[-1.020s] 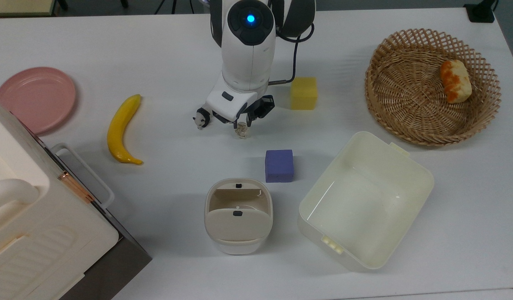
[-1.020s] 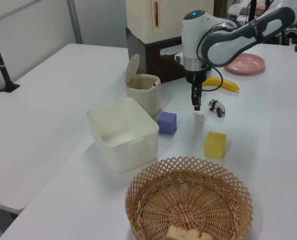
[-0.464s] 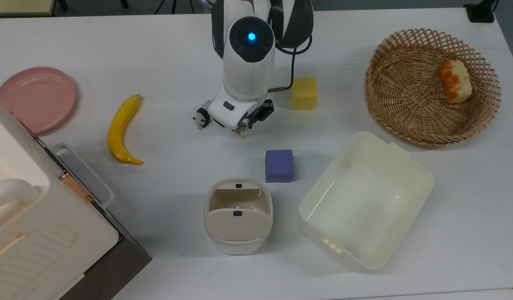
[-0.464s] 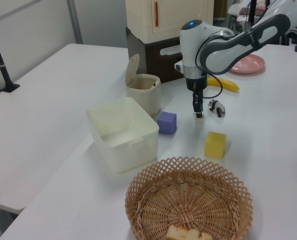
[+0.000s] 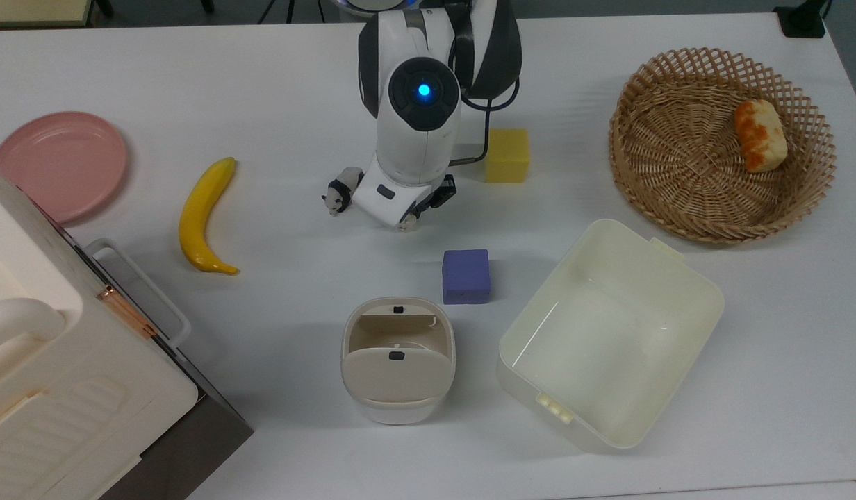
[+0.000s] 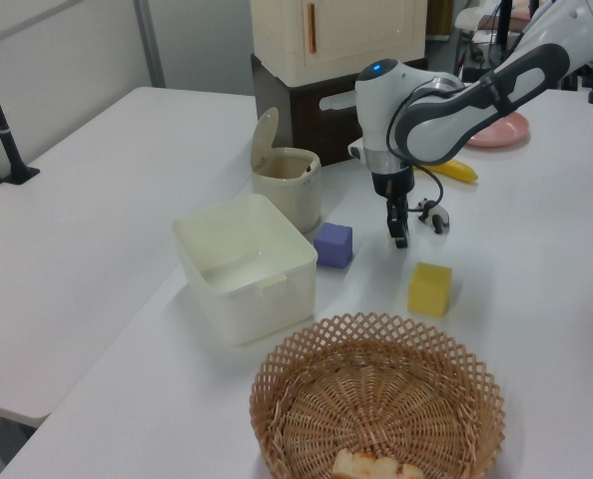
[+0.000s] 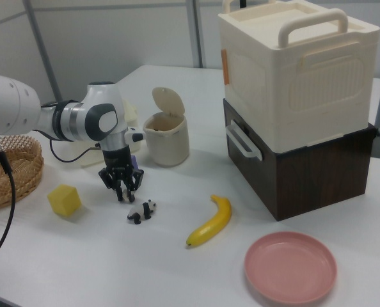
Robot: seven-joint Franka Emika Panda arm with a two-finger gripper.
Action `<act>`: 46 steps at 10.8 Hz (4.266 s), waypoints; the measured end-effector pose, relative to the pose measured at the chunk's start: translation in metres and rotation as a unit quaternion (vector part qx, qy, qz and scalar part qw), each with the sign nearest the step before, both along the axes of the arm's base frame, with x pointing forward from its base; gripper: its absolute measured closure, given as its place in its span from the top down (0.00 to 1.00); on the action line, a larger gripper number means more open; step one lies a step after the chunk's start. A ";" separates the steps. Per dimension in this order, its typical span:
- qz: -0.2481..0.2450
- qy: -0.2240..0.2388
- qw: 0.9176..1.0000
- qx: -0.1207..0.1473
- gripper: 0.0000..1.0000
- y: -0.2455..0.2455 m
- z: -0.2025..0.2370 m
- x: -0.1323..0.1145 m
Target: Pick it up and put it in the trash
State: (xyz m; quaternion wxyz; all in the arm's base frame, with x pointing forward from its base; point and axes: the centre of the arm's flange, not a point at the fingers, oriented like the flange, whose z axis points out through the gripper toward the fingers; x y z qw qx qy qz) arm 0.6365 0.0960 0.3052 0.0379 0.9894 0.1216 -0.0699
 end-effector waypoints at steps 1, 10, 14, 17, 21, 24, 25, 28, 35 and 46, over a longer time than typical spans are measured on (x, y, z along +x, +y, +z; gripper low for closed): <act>0.001 0.001 1.000 -0.001 0.38 0.001 -0.002 0.000; 0.006 -0.051 0.999 0.004 0.15 0.004 0.053 0.016; 0.002 -0.123 0.992 0.020 0.15 -0.001 0.147 0.015; 0.000 -0.165 0.986 0.026 0.15 -0.004 0.193 0.020; -0.051 -0.327 0.941 0.068 0.15 -0.002 0.230 0.047; -0.051 -0.383 0.919 0.080 0.15 0.004 0.202 0.068; -0.048 -0.389 0.916 0.080 0.15 0.006 0.187 0.074; -0.049 -0.398 0.913 0.073 0.15 0.001 0.166 0.090; -0.052 -0.403 0.911 0.070 0.74 -0.003 0.170 0.093; -0.107 -0.321 0.939 0.064 0.99 -0.009 0.193 0.071</act>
